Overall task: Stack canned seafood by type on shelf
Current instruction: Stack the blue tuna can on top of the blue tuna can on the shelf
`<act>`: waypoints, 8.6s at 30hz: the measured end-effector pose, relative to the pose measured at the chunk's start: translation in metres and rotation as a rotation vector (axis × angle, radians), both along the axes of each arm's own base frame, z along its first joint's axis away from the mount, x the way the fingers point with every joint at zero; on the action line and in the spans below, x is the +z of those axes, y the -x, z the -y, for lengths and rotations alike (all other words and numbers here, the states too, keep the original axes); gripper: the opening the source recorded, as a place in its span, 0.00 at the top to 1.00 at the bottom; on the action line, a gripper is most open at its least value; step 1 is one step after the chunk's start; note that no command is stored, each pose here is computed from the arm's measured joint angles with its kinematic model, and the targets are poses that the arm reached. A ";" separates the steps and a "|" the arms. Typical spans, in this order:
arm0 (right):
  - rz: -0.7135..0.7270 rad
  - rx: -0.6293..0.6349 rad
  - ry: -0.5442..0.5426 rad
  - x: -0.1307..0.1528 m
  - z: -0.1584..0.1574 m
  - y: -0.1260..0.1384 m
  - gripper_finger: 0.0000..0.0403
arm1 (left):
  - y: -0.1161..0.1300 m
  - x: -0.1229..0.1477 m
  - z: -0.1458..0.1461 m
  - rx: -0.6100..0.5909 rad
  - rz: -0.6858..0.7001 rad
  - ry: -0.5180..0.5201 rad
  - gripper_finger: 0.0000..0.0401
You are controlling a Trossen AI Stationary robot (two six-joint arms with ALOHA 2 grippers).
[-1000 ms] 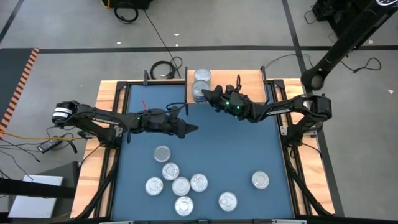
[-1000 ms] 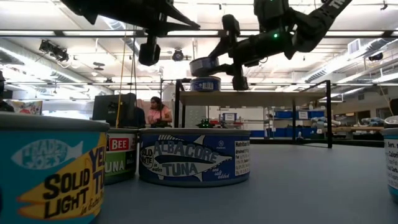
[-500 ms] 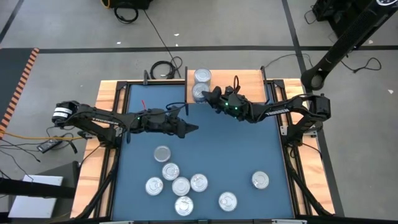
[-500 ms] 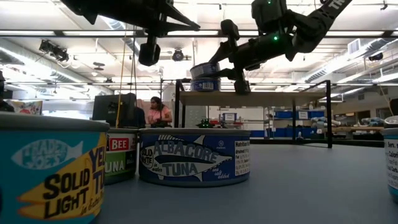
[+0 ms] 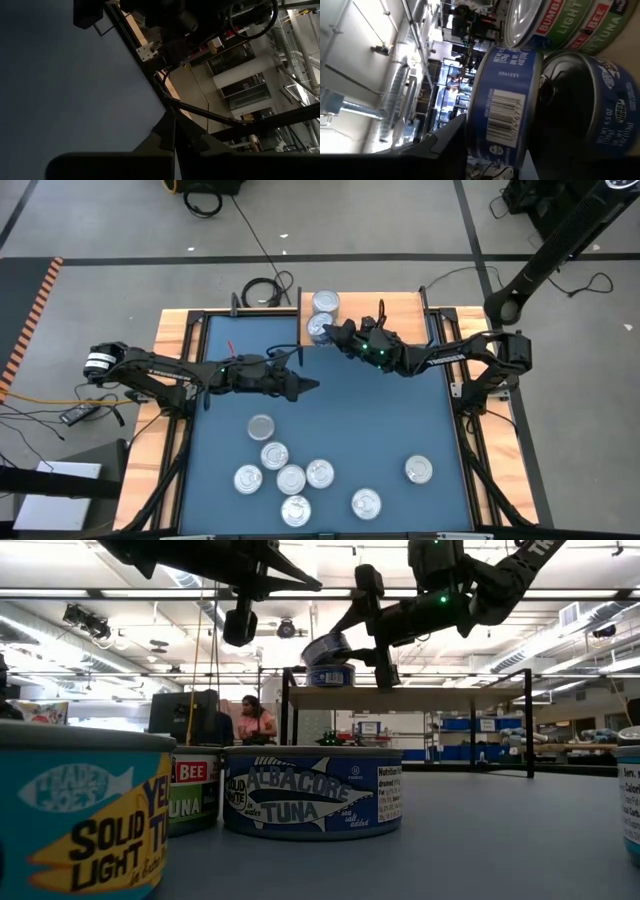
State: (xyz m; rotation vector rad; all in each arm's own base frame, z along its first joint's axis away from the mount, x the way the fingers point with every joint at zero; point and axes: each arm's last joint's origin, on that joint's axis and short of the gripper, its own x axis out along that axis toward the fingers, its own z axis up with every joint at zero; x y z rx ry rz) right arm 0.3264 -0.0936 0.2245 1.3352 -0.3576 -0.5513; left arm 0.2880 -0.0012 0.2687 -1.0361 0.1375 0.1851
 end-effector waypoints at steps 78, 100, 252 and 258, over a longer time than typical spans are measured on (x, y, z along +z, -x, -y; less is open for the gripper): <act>-0.343 0.210 0.092 0.049 0.026 0.010 0.57 | 0.002 0.000 -0.046 0.312 -0.005 -0.114 0.99; -0.321 0.241 0.013 0.029 0.038 0.000 0.60 | 0.004 0.003 -0.057 0.344 0.011 -0.139 0.99; -0.434 0.542 0.384 0.095 0.049 0.084 0.39 | -0.016 0.013 -0.047 0.115 -0.315 -0.575 0.99; -0.550 0.732 0.471 0.096 0.004 0.088 0.39 | 0.013 0.052 -0.027 0.046 -0.167 -0.575 0.99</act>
